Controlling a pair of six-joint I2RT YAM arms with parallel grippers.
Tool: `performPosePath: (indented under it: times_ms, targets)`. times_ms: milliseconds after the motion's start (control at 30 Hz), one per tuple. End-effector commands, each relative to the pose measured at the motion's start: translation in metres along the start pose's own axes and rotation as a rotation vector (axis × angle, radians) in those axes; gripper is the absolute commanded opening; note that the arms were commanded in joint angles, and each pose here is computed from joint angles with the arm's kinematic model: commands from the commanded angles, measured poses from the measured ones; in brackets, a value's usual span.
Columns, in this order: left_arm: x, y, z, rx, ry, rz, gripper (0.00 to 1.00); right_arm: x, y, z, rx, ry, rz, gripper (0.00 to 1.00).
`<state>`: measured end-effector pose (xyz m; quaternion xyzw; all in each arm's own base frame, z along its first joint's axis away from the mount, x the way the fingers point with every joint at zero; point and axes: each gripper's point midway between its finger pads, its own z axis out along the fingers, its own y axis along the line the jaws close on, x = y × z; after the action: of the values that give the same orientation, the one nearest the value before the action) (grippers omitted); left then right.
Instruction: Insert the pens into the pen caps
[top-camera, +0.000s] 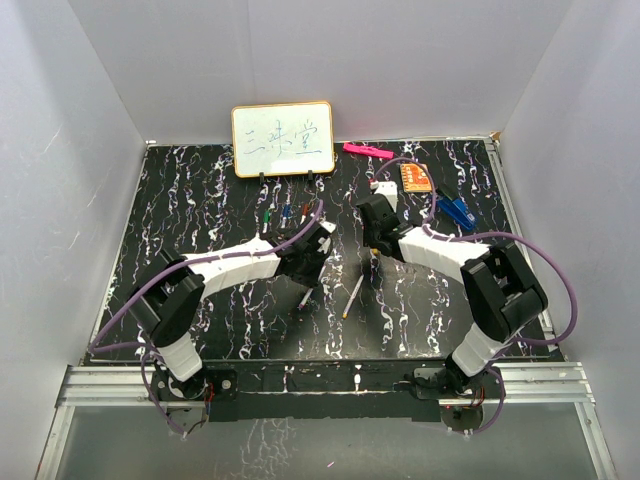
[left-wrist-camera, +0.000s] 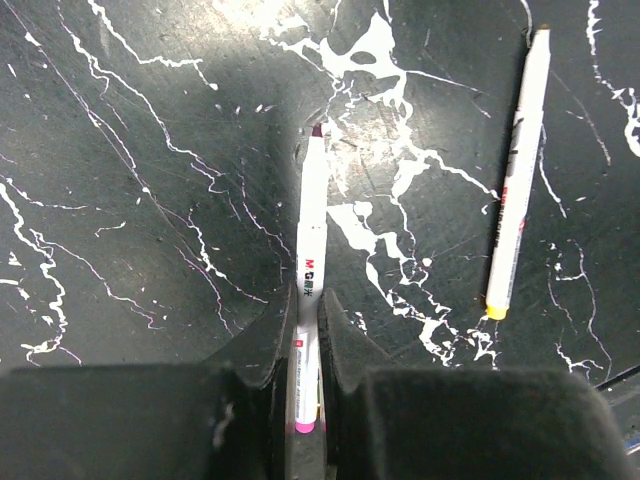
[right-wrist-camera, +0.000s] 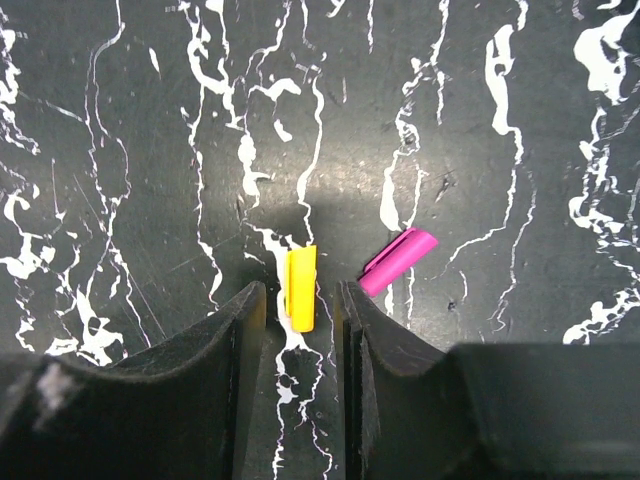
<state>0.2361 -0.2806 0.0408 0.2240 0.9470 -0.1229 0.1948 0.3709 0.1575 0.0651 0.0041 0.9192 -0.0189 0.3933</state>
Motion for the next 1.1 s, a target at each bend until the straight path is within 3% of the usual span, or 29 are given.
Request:
performPosePath:
  times_ms: [0, 1067]
  targets:
    - [-0.008, -0.009, -0.017, 0.048, -0.051, -0.003, 0.00, -0.026, 0.013, 0.003, -0.062, -0.051, 0.022, 0.32]
    - [-0.012, -0.008, -0.020, 0.045, -0.072, 0.003, 0.00, 0.008, 0.009, 0.035, -0.062, 0.051, 0.028, 0.34]
